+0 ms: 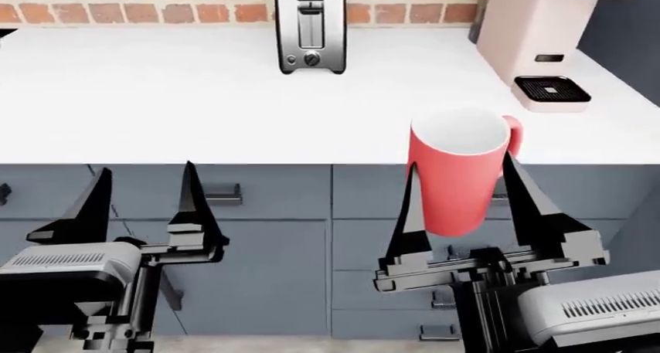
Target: Pick the mug from the cabinet, place it under the coffee machine dispenser, and press the start button.
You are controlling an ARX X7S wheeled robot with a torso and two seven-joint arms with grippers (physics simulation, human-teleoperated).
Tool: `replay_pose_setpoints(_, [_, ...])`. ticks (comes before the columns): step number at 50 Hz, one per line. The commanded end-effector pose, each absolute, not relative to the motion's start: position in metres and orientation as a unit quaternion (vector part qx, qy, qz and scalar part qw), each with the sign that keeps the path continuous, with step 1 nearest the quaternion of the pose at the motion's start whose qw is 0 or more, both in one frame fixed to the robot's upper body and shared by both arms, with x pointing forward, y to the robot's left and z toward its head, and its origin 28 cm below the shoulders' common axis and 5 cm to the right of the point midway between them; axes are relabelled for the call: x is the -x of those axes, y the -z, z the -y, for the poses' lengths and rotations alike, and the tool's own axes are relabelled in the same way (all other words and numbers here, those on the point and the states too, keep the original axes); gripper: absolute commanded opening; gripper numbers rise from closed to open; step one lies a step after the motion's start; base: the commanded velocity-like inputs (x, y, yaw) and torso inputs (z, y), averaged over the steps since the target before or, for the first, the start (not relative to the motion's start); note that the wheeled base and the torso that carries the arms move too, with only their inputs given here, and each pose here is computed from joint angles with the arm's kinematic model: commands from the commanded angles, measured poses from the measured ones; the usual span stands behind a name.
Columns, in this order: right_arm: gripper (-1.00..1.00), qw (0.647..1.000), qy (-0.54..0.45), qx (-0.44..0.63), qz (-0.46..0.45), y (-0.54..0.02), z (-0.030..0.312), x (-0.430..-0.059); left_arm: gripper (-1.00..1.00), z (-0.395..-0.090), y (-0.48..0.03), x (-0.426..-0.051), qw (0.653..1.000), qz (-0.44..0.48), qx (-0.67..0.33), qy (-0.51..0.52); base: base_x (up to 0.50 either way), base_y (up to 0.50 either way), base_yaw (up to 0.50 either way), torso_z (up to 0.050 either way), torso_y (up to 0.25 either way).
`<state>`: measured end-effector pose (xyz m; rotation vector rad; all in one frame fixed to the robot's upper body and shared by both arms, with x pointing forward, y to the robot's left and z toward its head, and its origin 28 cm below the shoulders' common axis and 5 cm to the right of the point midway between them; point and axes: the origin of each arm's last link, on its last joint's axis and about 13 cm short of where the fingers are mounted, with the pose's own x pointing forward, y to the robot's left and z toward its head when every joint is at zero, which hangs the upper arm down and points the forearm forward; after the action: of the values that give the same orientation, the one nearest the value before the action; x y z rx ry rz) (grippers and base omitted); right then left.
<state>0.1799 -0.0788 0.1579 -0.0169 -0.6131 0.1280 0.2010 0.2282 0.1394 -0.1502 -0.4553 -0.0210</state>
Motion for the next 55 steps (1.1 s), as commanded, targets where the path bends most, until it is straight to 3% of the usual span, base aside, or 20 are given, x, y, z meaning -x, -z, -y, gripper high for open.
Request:
replay_pose_setpoints(1, [-1.00,0.949,-0.059,0.023,0.310,-0.1605,0.0800,-0.1799,1.00,-0.2283,-0.1399,-0.2010,0.971,0.226,0.075,0.011,0.12,-0.50,0.00,0.000,0.000])
replay_pose_setpoints(39, [-1.00,0.948,-0.062,0.022,0.312,-0.1589,0.0797,-0.1796,1.00,-0.2280,-0.1402,-0.1997,0.971,0.223,0.079,0.012,0.12,-0.50,0.00,0.000,0.001])
replay_pose_setpoints(55, [-1.00,0.946,-0.066,0.016,0.316,-0.1593,0.0796,-0.1794,1.00,-0.2281,-0.1402,-0.1999,0.972,0.223,0.079,0.012,0.00,-0.06,0.00,0.000,0.000])
